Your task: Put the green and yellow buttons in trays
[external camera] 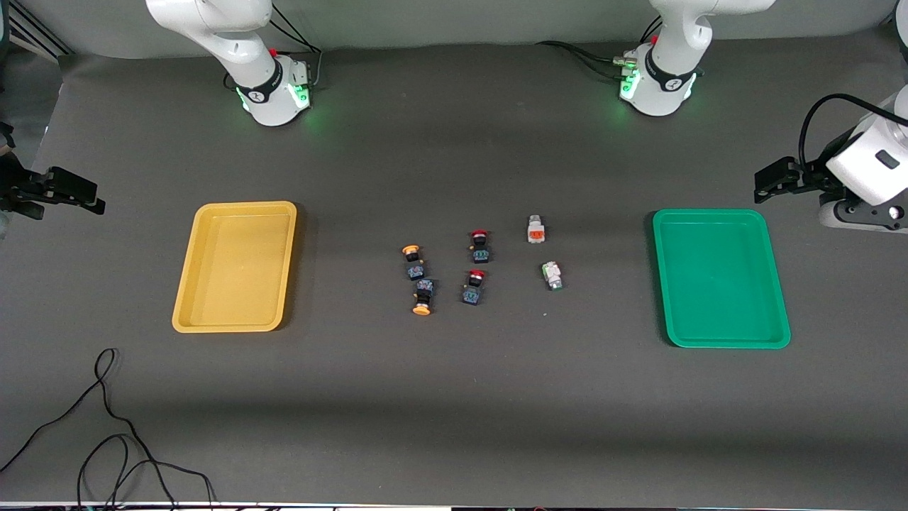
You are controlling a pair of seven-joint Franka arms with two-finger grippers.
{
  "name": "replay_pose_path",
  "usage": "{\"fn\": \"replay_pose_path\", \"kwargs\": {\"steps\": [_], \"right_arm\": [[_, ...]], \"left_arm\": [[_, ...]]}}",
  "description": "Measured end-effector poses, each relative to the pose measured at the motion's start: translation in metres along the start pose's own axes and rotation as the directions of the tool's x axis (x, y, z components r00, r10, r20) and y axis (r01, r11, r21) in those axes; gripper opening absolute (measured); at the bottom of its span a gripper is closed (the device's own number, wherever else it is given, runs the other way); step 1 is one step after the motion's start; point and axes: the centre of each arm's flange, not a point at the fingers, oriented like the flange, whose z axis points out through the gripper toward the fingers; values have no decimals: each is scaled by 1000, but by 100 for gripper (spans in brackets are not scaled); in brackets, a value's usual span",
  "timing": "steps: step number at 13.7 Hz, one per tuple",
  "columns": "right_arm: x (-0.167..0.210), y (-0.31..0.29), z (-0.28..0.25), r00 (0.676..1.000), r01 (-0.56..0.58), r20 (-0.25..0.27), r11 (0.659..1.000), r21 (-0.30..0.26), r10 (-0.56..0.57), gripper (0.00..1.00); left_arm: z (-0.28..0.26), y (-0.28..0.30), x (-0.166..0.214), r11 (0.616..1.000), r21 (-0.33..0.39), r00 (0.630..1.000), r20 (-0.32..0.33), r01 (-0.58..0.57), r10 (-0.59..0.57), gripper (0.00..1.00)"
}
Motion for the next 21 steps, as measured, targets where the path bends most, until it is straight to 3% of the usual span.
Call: {"fn": "replay_pose_path", "kwargs": {"steps": [16, 19, 21], "right_arm": [[-1, 0, -2, 1000, -13, 8, 1000, 9, 13, 100], [-1, 1, -4, 1000, -18, 3, 1000, 13, 18, 100], [-1, 1, -10, 1000, -20, -10, 1000, 12, 20, 100]], "left_arm": [[4, 2, 1, 1000, 0, 1000, 8, -1, 1, 100], [22, 30, 4, 1000, 4, 999, 34, -7, 7, 100], [38, 78, 4, 1000, 14, 999, 32, 15, -15, 100]]}}
